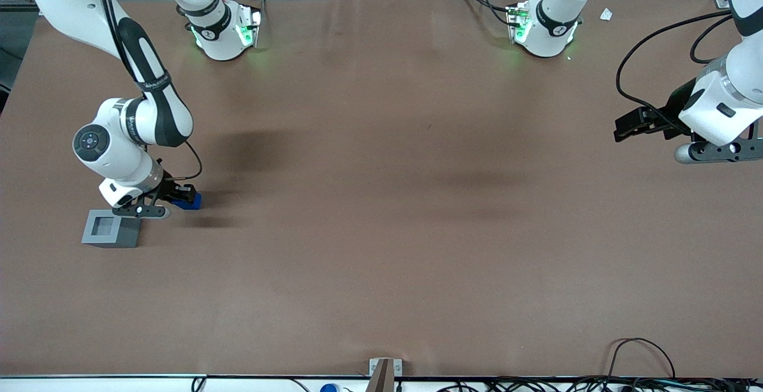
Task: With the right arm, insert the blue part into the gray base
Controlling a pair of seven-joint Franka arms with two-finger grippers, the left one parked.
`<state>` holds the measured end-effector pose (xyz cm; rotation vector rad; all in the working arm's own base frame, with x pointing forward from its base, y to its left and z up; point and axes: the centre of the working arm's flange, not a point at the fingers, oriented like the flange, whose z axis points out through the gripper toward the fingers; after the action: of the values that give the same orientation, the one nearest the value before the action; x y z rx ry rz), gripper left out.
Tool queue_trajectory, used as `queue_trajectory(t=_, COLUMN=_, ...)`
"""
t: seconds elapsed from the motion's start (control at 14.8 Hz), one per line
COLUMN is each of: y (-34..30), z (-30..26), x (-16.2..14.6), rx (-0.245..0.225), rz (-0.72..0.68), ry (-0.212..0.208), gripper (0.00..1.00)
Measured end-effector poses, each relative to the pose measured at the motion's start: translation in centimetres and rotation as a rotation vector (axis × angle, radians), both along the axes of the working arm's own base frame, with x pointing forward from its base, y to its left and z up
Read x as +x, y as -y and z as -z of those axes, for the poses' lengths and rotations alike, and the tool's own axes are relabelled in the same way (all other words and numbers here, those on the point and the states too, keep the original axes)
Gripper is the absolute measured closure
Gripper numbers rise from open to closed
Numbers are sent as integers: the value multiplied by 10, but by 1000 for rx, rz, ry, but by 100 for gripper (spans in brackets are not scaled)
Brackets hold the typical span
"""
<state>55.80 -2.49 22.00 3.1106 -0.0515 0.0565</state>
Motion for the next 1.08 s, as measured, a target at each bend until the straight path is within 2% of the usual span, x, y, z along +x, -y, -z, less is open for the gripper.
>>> queue_trajectory(t=0.14, y=1, z=0, x=0, rx=0, rz=2, ry=-5, gripper=49)
queue_trajectory(t=0.27, y=4, z=-6, x=4, rx=2, rz=9, ry=-49, gripper=49)
queue_trajectory(t=0.41, y=19, z=-35, x=20, rx=8, rz=32, ry=-101, gripper=49)
queue_trajectory(t=0.47, y=31, z=-55, x=30, rx=12, rz=42, ry=-113, gripper=49)
queue_trajectory(t=0.54, y=44, z=-76, x=40, rx=15, rz=51, ry=-111, gripper=49)
queue_trajectory(t=0.81, y=88, z=-158, x=74, rx=13, rz=95, ry=-53, gripper=49)
queue_trajectory(t=0.95, y=110, z=-171, x=83, rx=8, rz=106, ry=-44, gripper=49)
queue_trajectory(t=1.08, y=138, z=-159, x=88, rx=3, rz=60, ry=-56, gripper=49)
